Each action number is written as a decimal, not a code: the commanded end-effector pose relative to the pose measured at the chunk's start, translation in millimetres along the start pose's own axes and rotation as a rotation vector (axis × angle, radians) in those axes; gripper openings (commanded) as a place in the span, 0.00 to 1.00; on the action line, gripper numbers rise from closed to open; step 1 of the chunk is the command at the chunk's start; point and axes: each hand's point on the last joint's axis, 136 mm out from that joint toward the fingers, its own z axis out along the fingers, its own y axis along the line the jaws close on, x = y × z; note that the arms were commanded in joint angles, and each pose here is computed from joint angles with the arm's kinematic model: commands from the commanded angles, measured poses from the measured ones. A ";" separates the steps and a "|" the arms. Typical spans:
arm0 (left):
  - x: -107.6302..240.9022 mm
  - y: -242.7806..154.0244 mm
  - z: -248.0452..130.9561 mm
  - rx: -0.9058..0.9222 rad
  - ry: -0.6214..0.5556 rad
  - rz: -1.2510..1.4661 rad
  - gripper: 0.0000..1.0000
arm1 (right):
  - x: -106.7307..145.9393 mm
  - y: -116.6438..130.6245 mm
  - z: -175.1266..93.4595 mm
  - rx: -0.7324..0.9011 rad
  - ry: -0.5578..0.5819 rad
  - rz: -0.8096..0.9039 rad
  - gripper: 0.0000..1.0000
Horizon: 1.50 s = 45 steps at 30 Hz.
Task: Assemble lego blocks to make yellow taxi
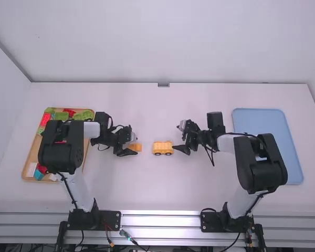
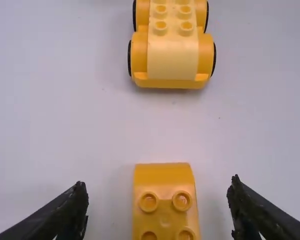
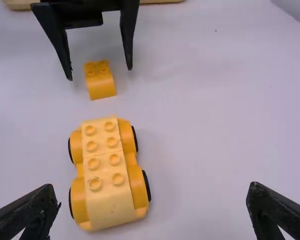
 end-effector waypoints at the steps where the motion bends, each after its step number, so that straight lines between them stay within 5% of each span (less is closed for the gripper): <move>1: 1.1 -7.6 2.6 0.020 -0.013 -0.009 0.64 | -6.2 3.9 -2.3 -0.011 -0.022 0.033 0.99; 21: 24.2 -4.9 0.9 -0.031 0.060 -0.068 0.55 | -6.0 3.2 -2.9 -0.008 -0.022 0.034 0.99; 34: 23.9 -5.3 1.4 -0.029 0.060 -0.074 0.22 | -6.3 4.0 -2.2 -0.011 -0.022 0.033 0.99; 44: 23.3 6.0 0.8 -0.071 0.056 -0.158 0.22 | 6.9 2.6 -2.6 0.013 0.042 0.064 0.99; 45: 22.9 9.4 0.5 -0.084 0.053 -0.175 0.28 | 8.9 2.7 -2.7 0.015 0.051 0.070 0.99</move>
